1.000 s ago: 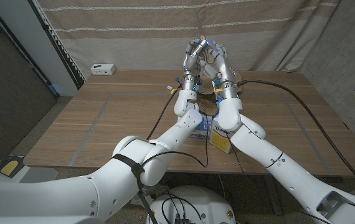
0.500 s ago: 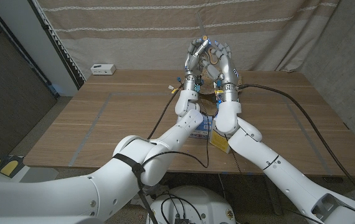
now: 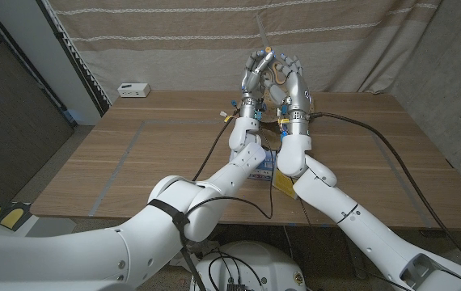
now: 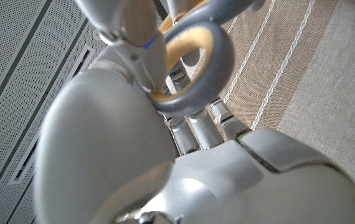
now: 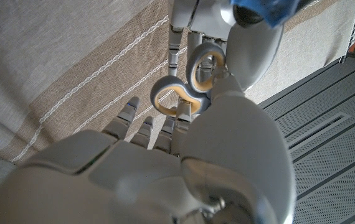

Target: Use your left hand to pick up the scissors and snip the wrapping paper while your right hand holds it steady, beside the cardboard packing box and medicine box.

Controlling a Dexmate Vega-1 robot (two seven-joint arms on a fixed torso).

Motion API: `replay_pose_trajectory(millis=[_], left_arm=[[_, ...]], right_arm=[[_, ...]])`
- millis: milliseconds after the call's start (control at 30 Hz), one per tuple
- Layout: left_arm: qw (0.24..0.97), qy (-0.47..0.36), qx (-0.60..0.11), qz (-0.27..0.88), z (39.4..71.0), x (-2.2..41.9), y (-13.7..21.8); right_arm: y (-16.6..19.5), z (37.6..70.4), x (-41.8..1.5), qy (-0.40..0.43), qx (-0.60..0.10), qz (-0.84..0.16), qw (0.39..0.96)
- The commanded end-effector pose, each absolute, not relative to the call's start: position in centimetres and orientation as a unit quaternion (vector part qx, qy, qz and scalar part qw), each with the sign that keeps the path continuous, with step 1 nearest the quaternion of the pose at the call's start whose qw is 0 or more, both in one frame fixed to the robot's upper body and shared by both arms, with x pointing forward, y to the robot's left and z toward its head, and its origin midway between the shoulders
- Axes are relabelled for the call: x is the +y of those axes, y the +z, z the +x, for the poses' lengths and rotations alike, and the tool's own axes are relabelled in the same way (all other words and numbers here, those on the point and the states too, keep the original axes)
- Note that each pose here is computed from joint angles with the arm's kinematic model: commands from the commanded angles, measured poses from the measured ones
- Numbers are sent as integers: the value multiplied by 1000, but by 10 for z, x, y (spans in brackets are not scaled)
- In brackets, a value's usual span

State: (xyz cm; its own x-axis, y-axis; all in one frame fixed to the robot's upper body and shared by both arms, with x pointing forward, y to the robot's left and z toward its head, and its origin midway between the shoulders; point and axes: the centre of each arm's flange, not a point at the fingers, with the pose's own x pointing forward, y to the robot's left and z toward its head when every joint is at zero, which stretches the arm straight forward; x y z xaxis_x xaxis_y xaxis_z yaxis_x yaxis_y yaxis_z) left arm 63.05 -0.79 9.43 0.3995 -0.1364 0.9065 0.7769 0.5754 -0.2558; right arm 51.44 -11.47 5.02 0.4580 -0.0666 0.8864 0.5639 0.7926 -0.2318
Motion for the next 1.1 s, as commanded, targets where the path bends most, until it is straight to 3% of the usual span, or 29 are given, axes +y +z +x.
replay_pose_trajectory(millis=[33,1100], left_arm=[[760,-304,-458,-347,627,-11,92],[756,-322,-458,-339,619,-17,88]], right_arm=[[49,513,-117,-205,-480,-246,817],[47,521,-122,-207,-463,-204,837]])
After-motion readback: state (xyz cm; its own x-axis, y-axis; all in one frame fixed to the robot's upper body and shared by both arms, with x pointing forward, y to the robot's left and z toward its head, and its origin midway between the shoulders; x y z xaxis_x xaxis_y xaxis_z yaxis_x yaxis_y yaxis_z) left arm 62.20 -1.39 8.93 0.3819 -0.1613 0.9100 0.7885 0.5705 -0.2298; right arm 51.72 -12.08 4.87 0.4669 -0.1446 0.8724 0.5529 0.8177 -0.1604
